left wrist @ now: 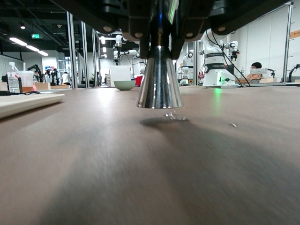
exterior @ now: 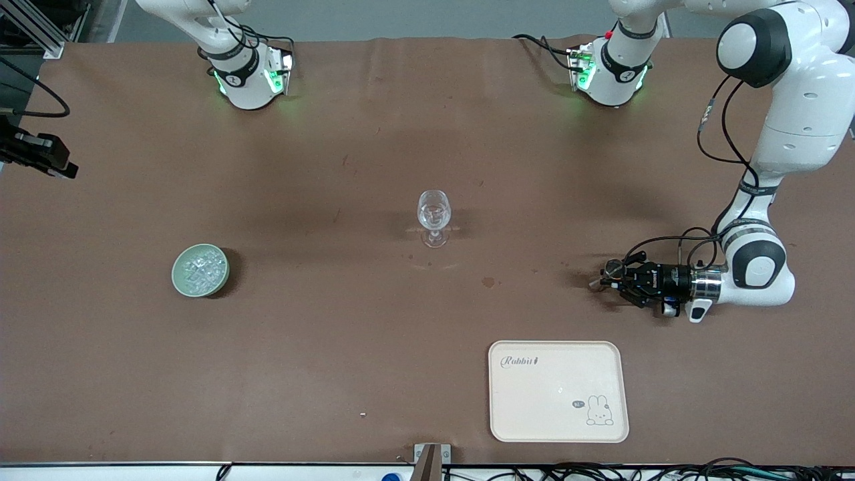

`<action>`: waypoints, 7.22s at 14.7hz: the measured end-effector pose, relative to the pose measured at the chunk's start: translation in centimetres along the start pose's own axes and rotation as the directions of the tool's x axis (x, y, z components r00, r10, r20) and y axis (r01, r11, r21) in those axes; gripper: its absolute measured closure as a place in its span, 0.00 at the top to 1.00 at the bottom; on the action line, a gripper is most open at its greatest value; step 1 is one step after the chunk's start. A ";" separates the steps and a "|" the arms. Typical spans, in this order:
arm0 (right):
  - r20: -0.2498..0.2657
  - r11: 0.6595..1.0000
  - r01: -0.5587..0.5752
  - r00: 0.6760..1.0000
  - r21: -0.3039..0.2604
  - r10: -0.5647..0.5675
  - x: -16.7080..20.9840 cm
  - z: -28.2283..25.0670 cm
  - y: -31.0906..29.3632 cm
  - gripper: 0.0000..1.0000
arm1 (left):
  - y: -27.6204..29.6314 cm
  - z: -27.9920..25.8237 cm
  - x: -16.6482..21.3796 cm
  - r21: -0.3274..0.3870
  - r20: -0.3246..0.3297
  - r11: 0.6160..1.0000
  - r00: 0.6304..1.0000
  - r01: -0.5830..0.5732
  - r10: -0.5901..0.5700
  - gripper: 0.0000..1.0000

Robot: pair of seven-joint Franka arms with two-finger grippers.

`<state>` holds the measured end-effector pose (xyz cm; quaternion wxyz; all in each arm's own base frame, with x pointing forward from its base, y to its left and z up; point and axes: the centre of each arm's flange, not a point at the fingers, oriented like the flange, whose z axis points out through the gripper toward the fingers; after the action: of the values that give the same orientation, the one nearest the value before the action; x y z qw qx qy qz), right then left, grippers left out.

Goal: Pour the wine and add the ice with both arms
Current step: 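Lift the ice with the right gripper while the left gripper lifts the jigger, then carry the metal jigger with the left gripper over the wine glass, then tilt the jigger with the left gripper to pour into the glass, then bring ice over the glass with the right gripper while the left gripper withdraws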

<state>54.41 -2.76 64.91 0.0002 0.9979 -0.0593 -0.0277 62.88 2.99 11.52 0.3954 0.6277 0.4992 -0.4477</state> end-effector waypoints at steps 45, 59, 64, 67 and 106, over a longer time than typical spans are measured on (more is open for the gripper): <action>0.006 1.000 0.015 1.000 -0.001 -0.015 0.1 0.8 -0.8 0.27 | -2.8 25.9 -27.5 -0.011 -0.222 0.997 0.972 0.076 -0.077 0.21; 0.007 1.000 0.022 1.000 -0.001 -0.022 0.1 0.8 -1.2 0.27 | -5.0 30.0 -30.5 0.031 -0.405 0.998 0.914 0.050 -0.033 0.21; 0.014 1.000 0.022 1.000 -0.001 -0.022 0.1 1.1 -1.2 0.27 | -5.3 31.4 -31.8 0.055 -0.484 0.996 0.874 0.074 -0.038 0.21; 0.014 1.000 0.022 1.000 -0.001 -0.022 0.1 1.2 -1.2 0.27 | -4.8 31.7 -32.4 -0.005 -0.496 0.997 0.866 0.076 -0.069 0.21; -0.126 0.961 0.269 0.957 0.055 -0.261 1.4 13.3 -27.4 0.27 | 1.5 25.4 -36.3 -0.034 -0.445 0.978 0.873 0.205 -0.199 0.21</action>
<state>58.34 24.31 51.48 -0.0355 0.9960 0.0743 0.0332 56.44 -31.18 39.00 0.2169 0.6608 0.6362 -0.3341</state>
